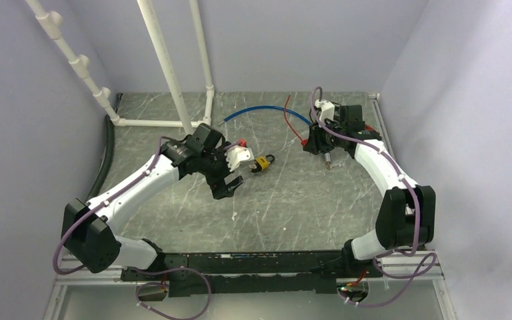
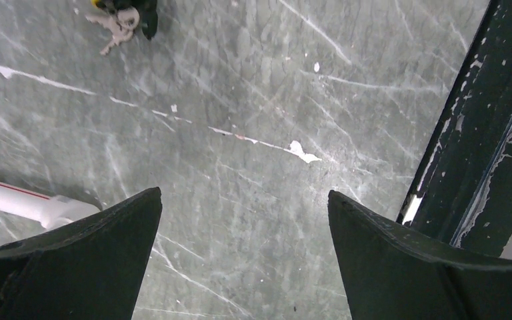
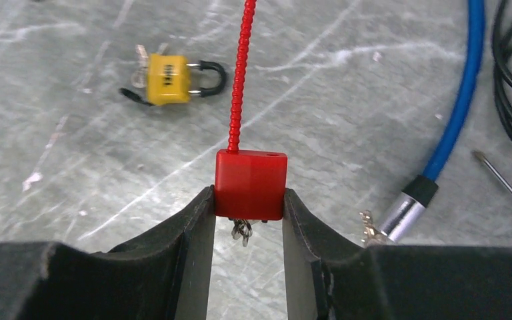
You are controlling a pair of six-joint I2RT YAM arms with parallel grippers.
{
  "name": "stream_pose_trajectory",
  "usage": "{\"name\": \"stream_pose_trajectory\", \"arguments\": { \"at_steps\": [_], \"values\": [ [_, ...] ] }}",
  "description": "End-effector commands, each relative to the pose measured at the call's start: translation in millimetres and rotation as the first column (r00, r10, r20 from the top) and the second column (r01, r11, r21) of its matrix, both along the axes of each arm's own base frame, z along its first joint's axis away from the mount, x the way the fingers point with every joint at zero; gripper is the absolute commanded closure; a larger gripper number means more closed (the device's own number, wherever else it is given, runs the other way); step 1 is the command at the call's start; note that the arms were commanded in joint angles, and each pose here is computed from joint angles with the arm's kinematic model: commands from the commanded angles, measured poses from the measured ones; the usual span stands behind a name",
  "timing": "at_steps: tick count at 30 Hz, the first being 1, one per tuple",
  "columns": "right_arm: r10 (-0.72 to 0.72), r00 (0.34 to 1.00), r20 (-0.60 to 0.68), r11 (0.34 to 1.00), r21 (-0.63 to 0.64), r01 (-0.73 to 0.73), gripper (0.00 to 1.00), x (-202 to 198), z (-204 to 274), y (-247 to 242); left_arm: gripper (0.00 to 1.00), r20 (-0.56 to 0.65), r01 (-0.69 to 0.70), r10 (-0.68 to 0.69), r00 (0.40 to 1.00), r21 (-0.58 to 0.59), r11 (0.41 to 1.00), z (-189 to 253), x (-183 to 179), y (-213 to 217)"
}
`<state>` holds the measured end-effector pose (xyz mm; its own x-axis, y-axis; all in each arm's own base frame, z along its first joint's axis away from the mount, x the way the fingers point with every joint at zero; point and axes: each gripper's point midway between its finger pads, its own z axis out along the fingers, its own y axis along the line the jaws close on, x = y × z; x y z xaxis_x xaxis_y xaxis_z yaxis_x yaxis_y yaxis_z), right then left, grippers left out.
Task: Lock with the key
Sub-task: Pick up the lock from the center of the board.
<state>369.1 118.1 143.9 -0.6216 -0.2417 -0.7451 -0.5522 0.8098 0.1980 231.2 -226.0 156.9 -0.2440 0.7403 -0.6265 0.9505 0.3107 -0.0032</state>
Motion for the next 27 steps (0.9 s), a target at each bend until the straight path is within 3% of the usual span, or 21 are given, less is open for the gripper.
{"name": "stream_pose_trajectory", "arguments": {
  "at_steps": [1, 8, 13, 18, 27],
  "values": [
    [0.141, 0.987, 0.076, 0.979, 0.14, -0.15, 1.0, -20, 51, 22, 0.01, 0.088, 0.052, -0.047, 0.995, -0.059, 0.997, 36, 9, -15],
    [0.301, 0.951, 0.072, 0.894, 0.327, -0.308, 1.0, -82, 71, 49, 0.01, 0.221, 0.26, -0.226, 0.949, -0.136, 0.956, 90, 16, -57],
    [0.414, 0.909, 0.05, 0.822, 0.409, -0.397, 1.0, -121, 74, 59, 0.01, 0.326, 0.353, -0.312, 0.892, -0.076, 0.932, 105, 30, -66],
    [0.468, 0.883, 0.043, 0.773, 0.464, -0.432, 1.0, -149, 68, 62, 0.07, 0.397, 0.395, -0.365, 0.842, 0.008, 0.919, 105, 44, -64],
    [0.559, 0.828, 0.027, 0.683, 0.552, -0.479, 1.0, -178, 62, 70, 0.22, 0.409, 0.497, -0.488, 0.771, 0.091, 0.863, 75, 48, -73]
  ]
}}
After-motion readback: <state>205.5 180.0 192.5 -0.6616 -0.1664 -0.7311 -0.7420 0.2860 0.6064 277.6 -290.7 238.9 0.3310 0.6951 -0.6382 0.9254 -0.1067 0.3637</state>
